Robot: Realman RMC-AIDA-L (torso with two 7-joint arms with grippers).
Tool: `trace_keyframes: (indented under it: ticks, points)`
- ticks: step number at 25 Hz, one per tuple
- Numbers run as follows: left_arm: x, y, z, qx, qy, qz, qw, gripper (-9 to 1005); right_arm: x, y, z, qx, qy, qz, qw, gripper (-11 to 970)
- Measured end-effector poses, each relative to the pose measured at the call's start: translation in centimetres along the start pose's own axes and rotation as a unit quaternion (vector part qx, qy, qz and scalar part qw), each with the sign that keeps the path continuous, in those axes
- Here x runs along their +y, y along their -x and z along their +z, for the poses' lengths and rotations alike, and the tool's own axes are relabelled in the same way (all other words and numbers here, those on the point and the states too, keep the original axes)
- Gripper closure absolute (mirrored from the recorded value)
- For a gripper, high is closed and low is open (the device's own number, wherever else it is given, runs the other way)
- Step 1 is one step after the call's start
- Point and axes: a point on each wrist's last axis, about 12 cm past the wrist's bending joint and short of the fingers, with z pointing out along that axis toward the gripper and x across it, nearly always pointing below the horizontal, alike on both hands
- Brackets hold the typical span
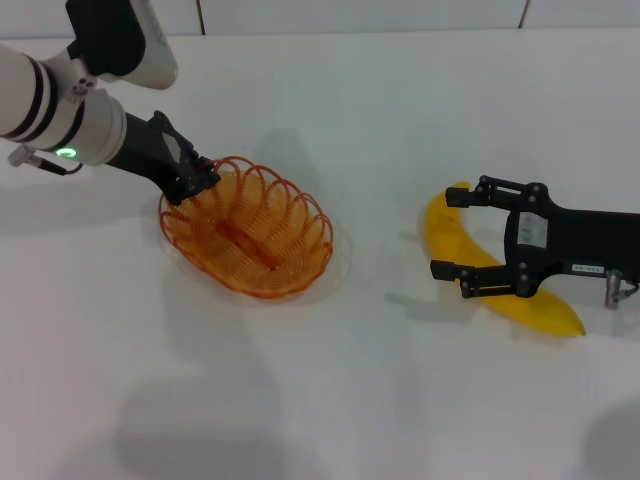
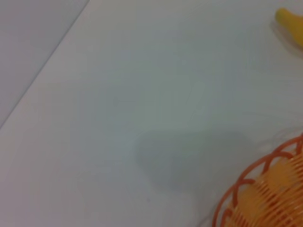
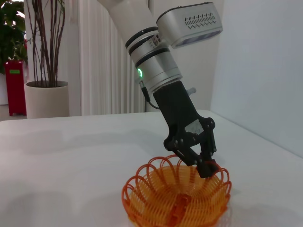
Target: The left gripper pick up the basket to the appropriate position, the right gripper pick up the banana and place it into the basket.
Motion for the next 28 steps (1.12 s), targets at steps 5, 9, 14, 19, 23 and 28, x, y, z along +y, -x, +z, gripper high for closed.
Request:
trace_keyframes:
  ticks: [5, 9, 14, 19, 23, 28]
  points:
    - [0.0, 0.1, 0.0, 0.001, -0.002, -0.004, 1.000, 869, 0.0, -0.1, -0.1, 0.000, -0.001, 0.001, 1.000, 75]
    - [-0.1, 0.5, -0.1, 0.009, -0.004, -0.013, 1.000, 898, 0.1, -0.1, -0.2, 0.001, -0.001, 0.002, 1.000, 75]
    - [-0.4, 0.8, -0.1, 0.026, -0.001, -0.028, 0.999, 904, 0.1, -0.2, -0.3, 0.001, -0.001, 0.003, 1.000, 75]
    - [-0.8, 0.8, -0.3, 0.033, 0.008, -0.035, 0.999, 903, 0.1, -0.2, -0.3, 0.001, -0.001, 0.003, 1.000, 76]
    - [-1.0, 0.7, -0.8, 0.020, 0.015, -0.042, 0.999, 904, 0.2, -0.2, -0.4, 0.001, -0.001, 0.003, 1.000, 76]
    - [-1.1, 0.9, -1.5, 0.008, 0.018, -0.059, 0.998, 910, 0.3, -0.3, -0.5, 0.000, -0.002, 0.006, 1.000, 76]
